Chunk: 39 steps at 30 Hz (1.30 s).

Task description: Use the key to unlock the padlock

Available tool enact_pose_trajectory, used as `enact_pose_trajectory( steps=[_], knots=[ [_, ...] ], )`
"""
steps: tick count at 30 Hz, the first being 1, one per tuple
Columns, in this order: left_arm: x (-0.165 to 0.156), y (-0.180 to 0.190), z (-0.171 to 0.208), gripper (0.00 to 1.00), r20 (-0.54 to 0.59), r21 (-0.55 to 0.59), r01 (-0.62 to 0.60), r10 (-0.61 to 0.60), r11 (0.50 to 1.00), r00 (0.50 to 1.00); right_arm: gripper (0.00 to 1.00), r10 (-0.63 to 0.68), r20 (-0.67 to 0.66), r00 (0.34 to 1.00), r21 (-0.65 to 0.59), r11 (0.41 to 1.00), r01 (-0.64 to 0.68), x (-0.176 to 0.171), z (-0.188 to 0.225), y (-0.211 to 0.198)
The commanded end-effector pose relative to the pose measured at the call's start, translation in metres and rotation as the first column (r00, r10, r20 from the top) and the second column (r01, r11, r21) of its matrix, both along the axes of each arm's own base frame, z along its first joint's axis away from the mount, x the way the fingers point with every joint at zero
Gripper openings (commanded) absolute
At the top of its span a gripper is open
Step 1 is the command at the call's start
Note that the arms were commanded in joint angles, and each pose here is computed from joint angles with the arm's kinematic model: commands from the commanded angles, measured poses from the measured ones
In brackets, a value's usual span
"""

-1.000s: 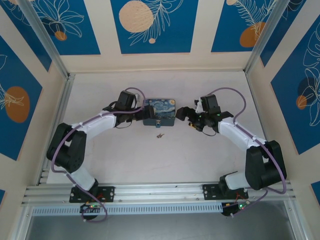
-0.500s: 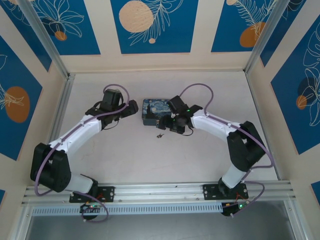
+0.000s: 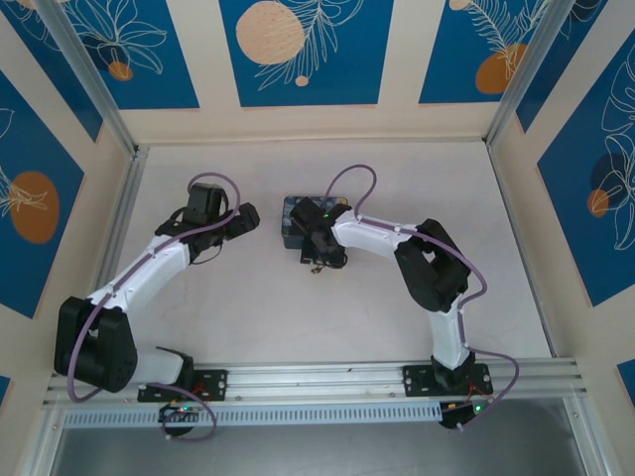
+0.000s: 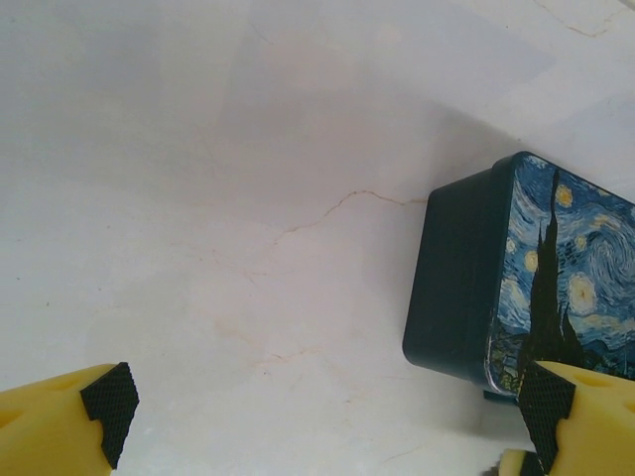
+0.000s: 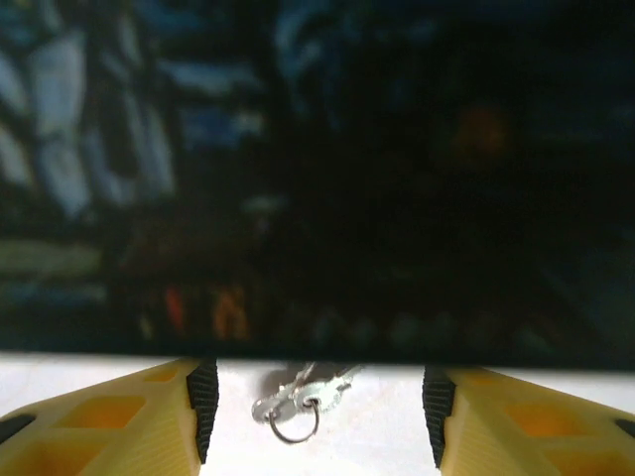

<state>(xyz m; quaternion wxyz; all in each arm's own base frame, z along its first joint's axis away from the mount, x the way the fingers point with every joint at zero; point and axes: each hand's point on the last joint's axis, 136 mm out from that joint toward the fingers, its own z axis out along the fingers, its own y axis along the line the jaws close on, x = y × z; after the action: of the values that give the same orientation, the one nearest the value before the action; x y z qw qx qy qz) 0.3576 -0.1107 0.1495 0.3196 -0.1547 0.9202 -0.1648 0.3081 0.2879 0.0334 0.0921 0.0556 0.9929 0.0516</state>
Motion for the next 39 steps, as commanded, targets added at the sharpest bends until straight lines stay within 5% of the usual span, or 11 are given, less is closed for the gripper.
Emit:
enact_pose_trajectory(
  steps=[1,33,39],
  knots=[
    [-0.003,0.000,0.003,1.00,0.011,-0.035,0.010,-0.009,0.999,1.000,0.55,-0.038,-0.006,0.999,-0.081,0.996,0.037,0.001,-0.004,-0.006],
    [-0.009,0.003,0.008,1.00,0.022,-0.056,0.006,-0.004,0.998,1.000,0.04,0.018,-0.040,0.999,-0.151,0.988,-0.024,-0.048,-0.012,-0.016],
    [-0.009,0.001,0.013,1.00,0.029,-0.070,0.009,-0.007,0.998,1.000,0.03,0.005,-0.009,1.000,-0.105,0.994,-0.006,-0.067,0.008,-0.033]
  ],
)
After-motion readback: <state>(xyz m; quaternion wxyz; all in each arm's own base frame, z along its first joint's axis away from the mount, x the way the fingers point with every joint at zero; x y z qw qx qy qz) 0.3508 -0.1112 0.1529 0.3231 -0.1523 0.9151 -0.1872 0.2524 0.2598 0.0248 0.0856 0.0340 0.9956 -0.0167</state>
